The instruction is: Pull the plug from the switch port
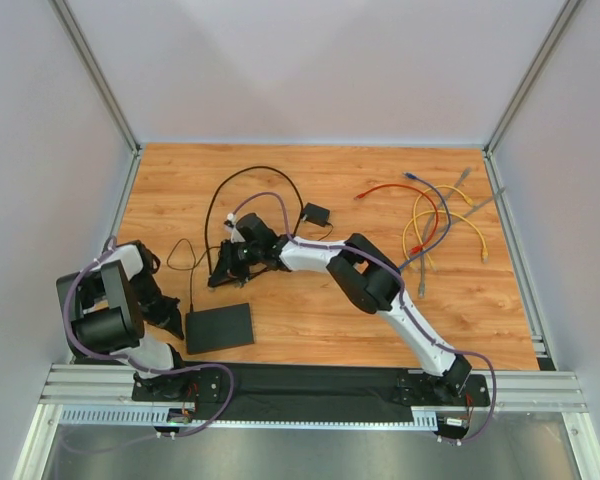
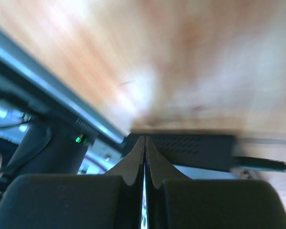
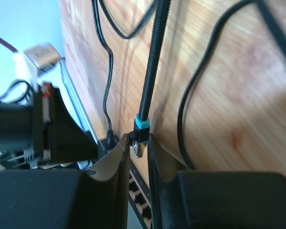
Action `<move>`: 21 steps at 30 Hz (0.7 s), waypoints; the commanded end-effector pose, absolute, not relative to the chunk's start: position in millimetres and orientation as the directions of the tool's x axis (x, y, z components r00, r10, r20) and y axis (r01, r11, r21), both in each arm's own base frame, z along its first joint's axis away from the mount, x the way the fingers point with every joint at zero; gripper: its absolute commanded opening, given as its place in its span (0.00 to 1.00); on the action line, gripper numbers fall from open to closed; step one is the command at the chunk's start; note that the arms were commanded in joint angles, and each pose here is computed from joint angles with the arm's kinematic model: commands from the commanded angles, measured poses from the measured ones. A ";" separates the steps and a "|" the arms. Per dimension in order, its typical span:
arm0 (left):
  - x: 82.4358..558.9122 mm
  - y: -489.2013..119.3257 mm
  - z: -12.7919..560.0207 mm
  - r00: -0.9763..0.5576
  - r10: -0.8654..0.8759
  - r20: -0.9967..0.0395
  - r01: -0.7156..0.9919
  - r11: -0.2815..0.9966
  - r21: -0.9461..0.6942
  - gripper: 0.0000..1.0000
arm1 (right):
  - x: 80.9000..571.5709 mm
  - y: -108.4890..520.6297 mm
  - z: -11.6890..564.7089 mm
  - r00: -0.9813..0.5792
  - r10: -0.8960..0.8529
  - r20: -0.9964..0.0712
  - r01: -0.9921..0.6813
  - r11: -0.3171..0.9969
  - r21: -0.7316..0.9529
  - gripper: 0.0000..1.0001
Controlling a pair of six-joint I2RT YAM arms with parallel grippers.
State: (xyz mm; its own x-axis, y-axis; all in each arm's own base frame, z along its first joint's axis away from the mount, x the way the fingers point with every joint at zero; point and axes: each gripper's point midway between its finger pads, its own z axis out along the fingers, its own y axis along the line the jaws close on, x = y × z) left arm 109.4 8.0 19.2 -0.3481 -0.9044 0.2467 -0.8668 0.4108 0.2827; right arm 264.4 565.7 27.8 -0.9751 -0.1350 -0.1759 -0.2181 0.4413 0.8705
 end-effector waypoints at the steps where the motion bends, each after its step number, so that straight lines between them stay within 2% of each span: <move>1: 136.9 21.8 17.7 -0.422 -0.897 0.130 -0.881 0.440 0.176 0.00 | 263.7 554.1 70.8 -0.935 -0.193 -0.299 -0.355 0.439 0.826 0.00; 7: 149.0 6.1 24.1 -0.464 -0.875 0.139 -0.882 0.471 0.024 0.00 | 245.2 542.7 128.5 -0.887 -0.241 -0.394 -0.456 0.319 0.831 0.00; 11: 162.6 -0.7 28.9 -0.500 -0.857 0.127 -0.866 0.493 -0.084 0.00 | 239.0 522.8 176.5 -0.835 -0.272 -0.478 -0.545 0.299 0.783 0.00; 14: 165.8 -2.5 31.2 -0.508 -0.853 0.120 -0.860 0.497 -0.113 0.00 | 255.7 496.3 205.6 -0.808 -0.212 -0.549 -0.586 0.379 0.716 0.00; 16: 166.5 -3.2 30.8 -0.512 -0.851 0.119 -0.858 0.499 -0.119 0.00 | 277.5 474.5 210.6 -0.803 -0.139 -0.580 -0.571 0.461 0.679 0.00; 17: 167.0 -2.9 30.0 -0.509 -0.853 0.117 -0.859 0.497 -0.121 0.00 | 289.2 461.5 232.3 -0.775 -0.072 -0.629 -0.574 0.498 0.650 0.00; 21: 164.9 -9.5 25.0 -0.508 -0.847 0.156 -0.861 0.493 -0.129 0.00 | 340.9 391.3 244.2 -0.742 0.174 -0.647 -0.408 0.650 0.642 0.00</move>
State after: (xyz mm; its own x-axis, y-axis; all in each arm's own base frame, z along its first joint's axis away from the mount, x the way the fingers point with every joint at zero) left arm 162.7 0.7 25.5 -0.4875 -0.8646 0.1218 -0.8730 0.4805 -0.0837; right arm 285.3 449.8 234.4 -0.8144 -0.0306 -0.5795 -0.5189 0.4854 0.7036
